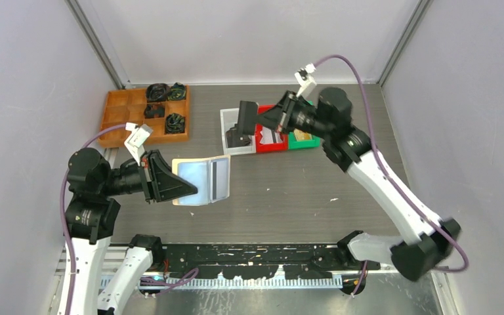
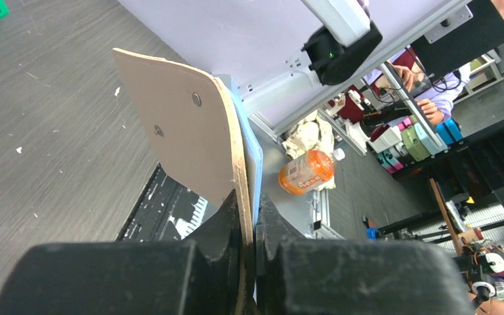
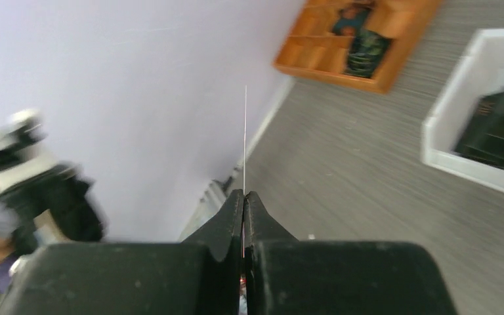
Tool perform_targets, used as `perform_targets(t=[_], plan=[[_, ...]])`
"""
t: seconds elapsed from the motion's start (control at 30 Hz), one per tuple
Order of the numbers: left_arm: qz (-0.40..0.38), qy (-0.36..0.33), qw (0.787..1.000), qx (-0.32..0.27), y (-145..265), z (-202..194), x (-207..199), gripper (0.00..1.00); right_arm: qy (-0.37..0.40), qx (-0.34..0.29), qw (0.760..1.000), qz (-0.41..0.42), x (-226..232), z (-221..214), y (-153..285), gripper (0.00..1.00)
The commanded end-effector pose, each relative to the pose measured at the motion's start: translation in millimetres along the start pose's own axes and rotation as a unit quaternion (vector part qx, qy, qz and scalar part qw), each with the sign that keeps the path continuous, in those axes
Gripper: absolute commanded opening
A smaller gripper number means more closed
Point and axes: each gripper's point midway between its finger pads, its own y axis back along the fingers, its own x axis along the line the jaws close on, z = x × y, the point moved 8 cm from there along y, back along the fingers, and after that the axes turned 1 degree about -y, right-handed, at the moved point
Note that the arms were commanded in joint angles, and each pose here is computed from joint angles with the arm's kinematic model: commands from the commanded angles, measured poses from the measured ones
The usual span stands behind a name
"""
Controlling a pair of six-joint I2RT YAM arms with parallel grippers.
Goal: Take the credit cards out of the card holder
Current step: Place the credit card in the storage box.
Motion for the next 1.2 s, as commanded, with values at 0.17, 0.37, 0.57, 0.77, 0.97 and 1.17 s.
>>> perform_targets(t=[0.17,0.37,0.57,0.77,0.97,1.17], plan=[[0.03,-0.052,0.998,0.012,4,-1,1,0.0,0.021,0.105,0.976,-0.19,-142,8,-101,0.01],[0.028,-0.05,0.998,0.018,3,0,3,0.0,0.035,0.148,0.959,-0.238,-198,9,-152,0.01],[0.025,-0.05,0.998,0.021,3,-1,5,0.0,0.016,0.16,0.956,-0.245,-238,1,-188,0.01],[0.022,-0.053,0.998,0.022,3,-1,3,0.0,0.0,0.161,0.956,-0.246,-265,-7,-211,0.01],[0.02,-0.057,0.998,0.021,3,1,2,0.0,-0.01,0.173,0.952,-0.251,-274,-20,-215,0.04],[0.017,-0.059,0.998,0.022,3,2,-1,0.0,-0.011,0.148,0.963,-0.225,-247,-10,-207,0.28]])
